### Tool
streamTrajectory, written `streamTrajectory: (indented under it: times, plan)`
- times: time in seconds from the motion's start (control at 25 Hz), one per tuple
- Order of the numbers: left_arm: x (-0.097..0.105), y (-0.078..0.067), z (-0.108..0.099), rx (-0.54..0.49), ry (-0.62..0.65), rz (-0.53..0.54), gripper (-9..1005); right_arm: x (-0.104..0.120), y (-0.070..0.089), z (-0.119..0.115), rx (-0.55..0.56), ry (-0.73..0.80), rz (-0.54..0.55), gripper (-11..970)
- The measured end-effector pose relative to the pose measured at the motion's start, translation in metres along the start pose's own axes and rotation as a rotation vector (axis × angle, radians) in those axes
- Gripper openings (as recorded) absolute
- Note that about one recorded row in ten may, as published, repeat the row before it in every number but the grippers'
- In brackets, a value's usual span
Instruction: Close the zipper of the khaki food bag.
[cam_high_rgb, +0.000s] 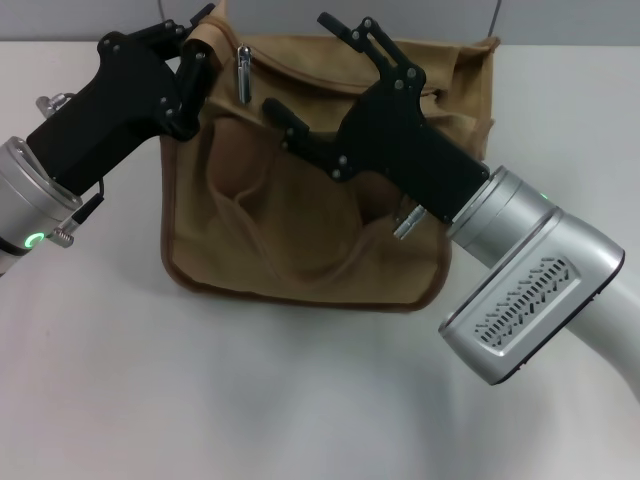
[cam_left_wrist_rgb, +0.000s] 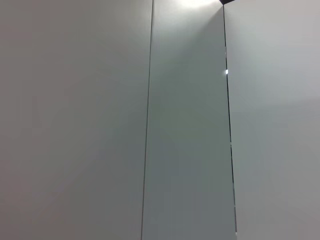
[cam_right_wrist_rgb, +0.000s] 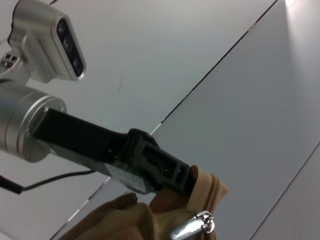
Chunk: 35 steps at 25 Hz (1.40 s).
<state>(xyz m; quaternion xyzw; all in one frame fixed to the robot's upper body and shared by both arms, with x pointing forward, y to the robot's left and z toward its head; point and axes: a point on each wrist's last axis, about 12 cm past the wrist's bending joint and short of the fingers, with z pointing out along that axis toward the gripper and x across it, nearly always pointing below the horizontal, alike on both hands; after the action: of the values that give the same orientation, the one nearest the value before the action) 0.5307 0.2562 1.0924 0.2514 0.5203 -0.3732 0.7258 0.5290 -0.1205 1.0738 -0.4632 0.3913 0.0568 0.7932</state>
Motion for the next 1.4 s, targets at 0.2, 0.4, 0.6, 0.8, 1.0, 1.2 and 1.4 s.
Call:
streamTrajectory:
  times: [0.2,0.4,0.6,0.8,1.0,1.2,1.4]
  plan:
    - [-0.001,0.001,0.004,0.01,-0.005,-0.008,20,-0.001,-0.001,0.006,-0.001,-0.005,-0.043,819]
    - [-0.001,0.001,0.006,0.012,-0.006,-0.011,20,-0.005,0.003,0.014,-0.022,-0.01,-0.09,818]
    - [0.0,0.001,0.007,0.007,-0.001,-0.011,20,-0.01,0.005,0.016,-0.008,-0.026,-0.087,818]
    - [0.0,0.003,0.007,0.002,0.005,-0.007,20,-0.005,-0.002,0.01,0.05,0.003,0.099,817]
    - [0.0,0.003,0.006,-0.004,0.004,-0.002,20,0.002,-0.016,-0.003,0.081,-0.023,0.288,817]
    - [-0.001,0.003,0.007,-0.001,0.004,-0.002,19,0.008,-0.04,-0.024,0.014,-0.124,0.644,816]
    - [-0.001,0.003,0.008,0.007,0.002,-0.005,19,0.005,-0.064,-0.034,-0.242,-0.175,0.987,816]
